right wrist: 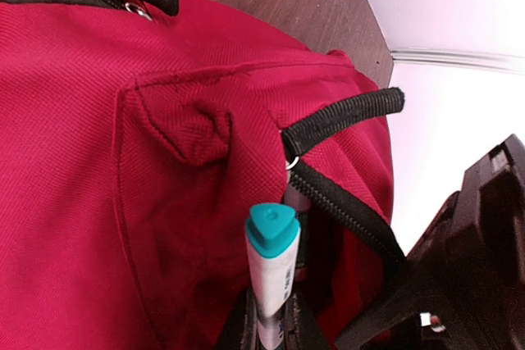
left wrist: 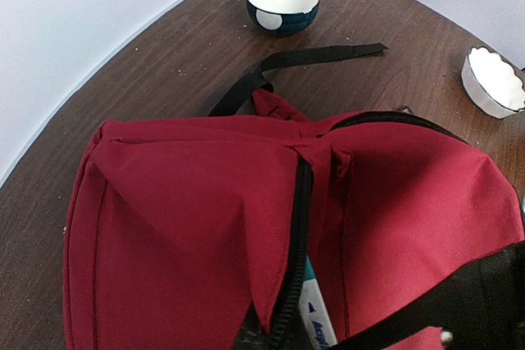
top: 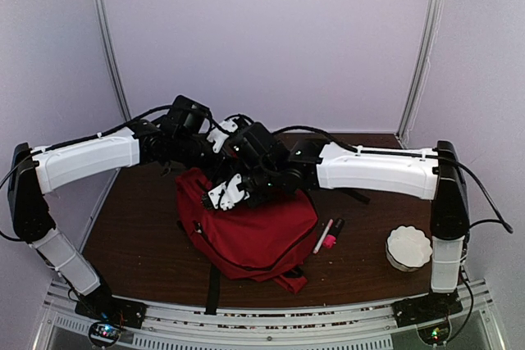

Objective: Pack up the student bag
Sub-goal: Place the pen in the lower front pocket of the bag.

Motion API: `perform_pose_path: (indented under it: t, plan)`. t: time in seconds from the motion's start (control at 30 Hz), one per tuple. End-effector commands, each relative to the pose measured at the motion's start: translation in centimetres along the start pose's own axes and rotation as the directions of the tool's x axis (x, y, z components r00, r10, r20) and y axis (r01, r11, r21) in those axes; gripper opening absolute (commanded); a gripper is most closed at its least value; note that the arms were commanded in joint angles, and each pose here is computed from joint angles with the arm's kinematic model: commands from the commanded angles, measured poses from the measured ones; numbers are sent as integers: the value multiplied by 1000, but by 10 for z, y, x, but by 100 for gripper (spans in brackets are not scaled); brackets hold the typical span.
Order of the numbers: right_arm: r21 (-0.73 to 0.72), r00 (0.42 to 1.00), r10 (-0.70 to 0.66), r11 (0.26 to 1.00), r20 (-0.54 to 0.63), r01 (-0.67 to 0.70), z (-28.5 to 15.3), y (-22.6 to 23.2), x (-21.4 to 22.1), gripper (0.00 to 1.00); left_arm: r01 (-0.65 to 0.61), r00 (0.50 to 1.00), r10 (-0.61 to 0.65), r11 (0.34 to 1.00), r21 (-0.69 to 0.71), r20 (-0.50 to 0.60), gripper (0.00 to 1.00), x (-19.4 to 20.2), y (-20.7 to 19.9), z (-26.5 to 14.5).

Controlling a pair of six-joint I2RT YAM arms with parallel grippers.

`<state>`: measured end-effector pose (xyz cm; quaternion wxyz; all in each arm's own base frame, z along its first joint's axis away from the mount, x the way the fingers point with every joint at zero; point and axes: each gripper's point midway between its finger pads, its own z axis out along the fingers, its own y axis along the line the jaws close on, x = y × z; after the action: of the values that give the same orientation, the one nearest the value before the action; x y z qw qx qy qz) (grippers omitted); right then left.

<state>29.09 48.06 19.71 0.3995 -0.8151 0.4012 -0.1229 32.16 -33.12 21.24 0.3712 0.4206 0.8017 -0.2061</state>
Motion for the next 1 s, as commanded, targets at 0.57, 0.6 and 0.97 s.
perform_pose_path:
  t: [0.57, 0.6, 0.97]
  plan:
    - [319, 986, 86, 947, -142, -37, 44, -28, 34, 40, -42, 991, 36, 998, 42, 131, 0, -43, -11, -24]
    - [318, 987, 88, 947, -135, -41, 42, -28, 33, 41, -43, 991, 37, 998, 42, 132, 0, -43, -11, -24]
    - [218, 984, 168, 964, -53, -153, -5, -14, 21, 44, -48, 991, 43, 998, 31, 125, 0, -41, -9, -23]
